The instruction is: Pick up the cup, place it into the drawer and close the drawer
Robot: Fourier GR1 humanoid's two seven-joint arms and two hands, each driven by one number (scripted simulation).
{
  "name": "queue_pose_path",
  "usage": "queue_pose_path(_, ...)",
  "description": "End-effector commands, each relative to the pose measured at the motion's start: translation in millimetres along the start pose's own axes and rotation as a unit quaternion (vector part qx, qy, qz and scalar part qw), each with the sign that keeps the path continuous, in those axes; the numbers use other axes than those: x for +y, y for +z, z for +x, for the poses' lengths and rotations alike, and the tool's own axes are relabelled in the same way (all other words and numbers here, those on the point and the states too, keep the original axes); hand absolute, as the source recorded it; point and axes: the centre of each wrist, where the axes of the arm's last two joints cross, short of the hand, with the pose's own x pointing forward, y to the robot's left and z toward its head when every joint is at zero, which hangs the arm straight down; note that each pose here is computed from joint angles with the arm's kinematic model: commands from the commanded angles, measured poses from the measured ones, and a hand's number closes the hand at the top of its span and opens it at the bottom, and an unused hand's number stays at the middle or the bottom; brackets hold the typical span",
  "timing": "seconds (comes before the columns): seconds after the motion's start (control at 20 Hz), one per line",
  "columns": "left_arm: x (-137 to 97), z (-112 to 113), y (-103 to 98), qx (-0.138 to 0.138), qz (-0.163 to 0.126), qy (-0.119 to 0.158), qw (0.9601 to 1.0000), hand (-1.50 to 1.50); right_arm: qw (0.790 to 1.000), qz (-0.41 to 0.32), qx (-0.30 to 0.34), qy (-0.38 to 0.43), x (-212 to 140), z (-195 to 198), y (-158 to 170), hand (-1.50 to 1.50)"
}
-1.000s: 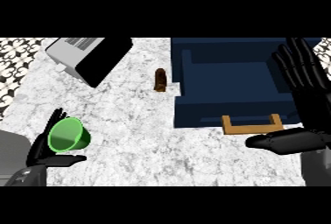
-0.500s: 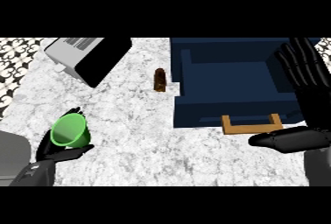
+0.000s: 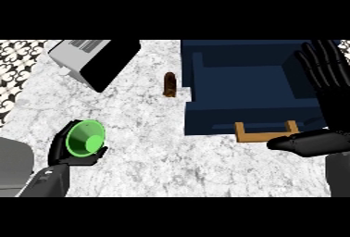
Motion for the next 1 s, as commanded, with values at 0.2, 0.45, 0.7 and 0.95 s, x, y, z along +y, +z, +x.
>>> queue_pose_path(0.2, -42.4, -5.8, -9.5, -0.097, 0.106, 0.017, 0.9895, 1.50, 1.000, -0.004, 0.001, -0.002, -6.4, 0.3, -4.2, -1.50)
queue_pose_path(0.45, -67.7, 18.5, -60.2, -0.151, 0.033, 0.108, 0.9822, 1.50, 1.000, -0.005, 0.008, 0.004, -5.8, 3.7, 5.6, -1.50)
queue_pose_path(0.7, -96.6, 48.8, -101.8, -0.160, -0.048, 0.102, 0.9807, 1.50, 1.000, -0.011, 0.017, 0.012, -7.8, -4.1, 10.0, -1.50)
queue_pose_path(0.95, -146.5, 100.0, -149.0, -0.177, -0.084, 0.109, 0.9746, 1.50, 1.000, -0.021, 0.015, 0.014, 3.8, 6.2, 0.4, -1.50)
